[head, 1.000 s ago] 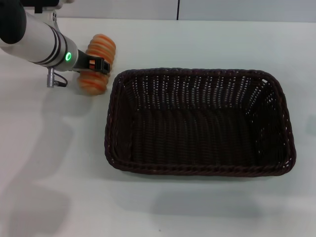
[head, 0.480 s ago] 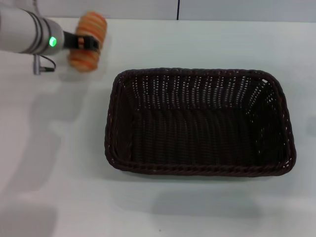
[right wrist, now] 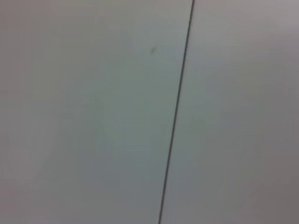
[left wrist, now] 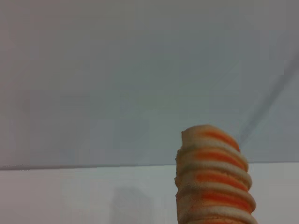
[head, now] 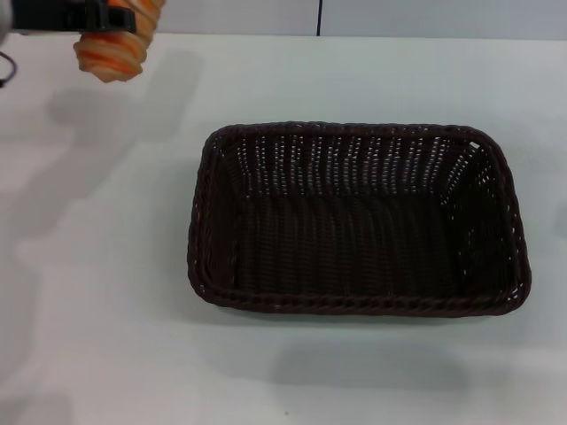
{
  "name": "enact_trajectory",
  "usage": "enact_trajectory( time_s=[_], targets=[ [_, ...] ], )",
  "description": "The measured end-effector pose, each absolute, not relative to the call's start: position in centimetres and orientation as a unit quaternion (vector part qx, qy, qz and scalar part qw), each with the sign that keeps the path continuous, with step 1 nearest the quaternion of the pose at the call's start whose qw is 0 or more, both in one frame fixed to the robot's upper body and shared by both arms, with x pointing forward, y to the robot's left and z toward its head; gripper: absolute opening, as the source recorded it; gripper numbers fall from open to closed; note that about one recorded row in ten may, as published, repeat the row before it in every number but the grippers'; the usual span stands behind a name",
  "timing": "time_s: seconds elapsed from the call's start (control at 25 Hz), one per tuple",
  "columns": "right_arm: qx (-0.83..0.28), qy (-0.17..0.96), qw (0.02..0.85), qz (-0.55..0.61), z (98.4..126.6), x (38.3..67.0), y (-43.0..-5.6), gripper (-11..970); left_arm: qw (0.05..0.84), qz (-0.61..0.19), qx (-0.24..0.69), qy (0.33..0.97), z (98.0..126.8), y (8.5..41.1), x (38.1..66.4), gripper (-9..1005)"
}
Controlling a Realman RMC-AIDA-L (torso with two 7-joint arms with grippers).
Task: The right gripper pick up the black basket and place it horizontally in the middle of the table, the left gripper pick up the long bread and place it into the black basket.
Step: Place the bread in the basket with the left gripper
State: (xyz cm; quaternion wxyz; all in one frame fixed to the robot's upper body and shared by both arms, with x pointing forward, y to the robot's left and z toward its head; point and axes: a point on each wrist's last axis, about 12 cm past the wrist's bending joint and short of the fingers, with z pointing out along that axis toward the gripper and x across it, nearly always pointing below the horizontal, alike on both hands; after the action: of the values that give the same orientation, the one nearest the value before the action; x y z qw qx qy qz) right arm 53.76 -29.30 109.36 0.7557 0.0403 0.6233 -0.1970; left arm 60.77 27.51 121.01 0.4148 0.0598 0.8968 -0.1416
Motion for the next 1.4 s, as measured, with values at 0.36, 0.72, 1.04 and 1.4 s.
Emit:
enact_trajectory(
  time_s=[0.36,0.72,1.04,1.4],
  targets=[
    [0.048,0.619,0.757,-0.203,109.7,54.0,-29.8,328,0.382,-0.28,0.173,0.863,124.0,30.5,56.2,412],
    [0.057,0.615,0.757,-0.211,109.8,54.1,-30.3,328,0.362,-0.37,0.272,0.811,123.1,29.6,53.4,347],
    [0.059,0.617,0.756,-0.21,109.7,53.9,-30.2,328,0.317,-0.442,0.289,0.788,120.1,27.0,53.6,298],
    [0.057,0.617,0.758,-0.206,109.7,53.9,-30.0,329,0.29,-0.476,0.25,0.792,115.8,25.0,55.3,266]
  ],
)
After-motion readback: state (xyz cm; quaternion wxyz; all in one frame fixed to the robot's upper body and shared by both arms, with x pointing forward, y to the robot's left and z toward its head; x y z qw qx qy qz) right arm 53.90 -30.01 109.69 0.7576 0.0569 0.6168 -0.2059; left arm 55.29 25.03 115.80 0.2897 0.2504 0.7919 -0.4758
